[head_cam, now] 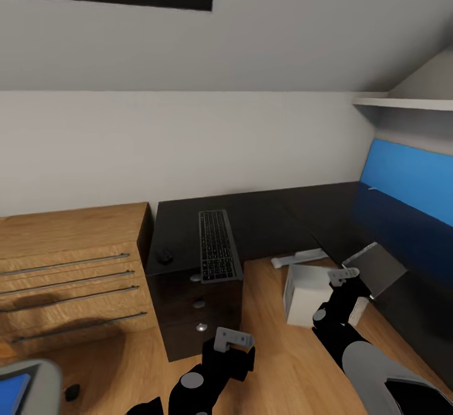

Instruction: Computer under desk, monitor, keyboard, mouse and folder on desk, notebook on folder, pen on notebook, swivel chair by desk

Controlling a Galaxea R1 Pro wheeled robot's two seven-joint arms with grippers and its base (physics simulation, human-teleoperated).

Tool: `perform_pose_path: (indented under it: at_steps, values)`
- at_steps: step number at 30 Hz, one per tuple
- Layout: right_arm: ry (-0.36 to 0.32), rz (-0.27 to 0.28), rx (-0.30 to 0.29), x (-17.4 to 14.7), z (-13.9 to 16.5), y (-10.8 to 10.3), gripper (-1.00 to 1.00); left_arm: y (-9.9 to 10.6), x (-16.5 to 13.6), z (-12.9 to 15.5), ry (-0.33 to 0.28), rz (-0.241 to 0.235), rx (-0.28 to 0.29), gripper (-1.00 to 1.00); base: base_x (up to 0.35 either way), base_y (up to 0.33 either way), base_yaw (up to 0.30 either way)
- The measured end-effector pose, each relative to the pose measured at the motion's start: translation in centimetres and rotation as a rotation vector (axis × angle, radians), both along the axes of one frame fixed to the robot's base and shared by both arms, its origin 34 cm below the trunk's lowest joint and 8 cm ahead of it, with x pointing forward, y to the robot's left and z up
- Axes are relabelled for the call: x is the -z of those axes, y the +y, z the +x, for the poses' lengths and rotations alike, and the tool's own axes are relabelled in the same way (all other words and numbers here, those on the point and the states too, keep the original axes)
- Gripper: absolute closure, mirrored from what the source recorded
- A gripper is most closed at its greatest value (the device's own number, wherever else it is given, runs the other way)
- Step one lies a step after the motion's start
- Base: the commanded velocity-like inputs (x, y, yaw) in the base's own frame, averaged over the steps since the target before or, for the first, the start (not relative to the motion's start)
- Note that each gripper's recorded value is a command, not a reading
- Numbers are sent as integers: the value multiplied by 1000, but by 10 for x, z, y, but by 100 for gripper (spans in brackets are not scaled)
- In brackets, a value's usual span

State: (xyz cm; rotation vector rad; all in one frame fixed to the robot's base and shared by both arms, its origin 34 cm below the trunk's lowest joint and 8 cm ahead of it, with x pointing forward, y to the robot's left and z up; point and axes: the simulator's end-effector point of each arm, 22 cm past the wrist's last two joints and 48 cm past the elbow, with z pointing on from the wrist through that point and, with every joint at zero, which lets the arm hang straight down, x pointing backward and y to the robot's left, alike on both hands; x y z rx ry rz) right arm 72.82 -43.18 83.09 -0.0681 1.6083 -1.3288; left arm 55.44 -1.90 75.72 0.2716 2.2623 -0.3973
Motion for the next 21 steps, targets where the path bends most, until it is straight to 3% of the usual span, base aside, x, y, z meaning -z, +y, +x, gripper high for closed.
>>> perform_pose_path:
  at_steps: [17, 21]
  values:
    - [16, 3, 1, 8, 0, 1, 100, 10, 21, 0, 35, 37, -15, -100, 0, 0, 213]
    - [20, 3, 0, 11, 0, 1, 100, 20, 40, -1, 59, 73, -28, -100, 0, 0, 149]
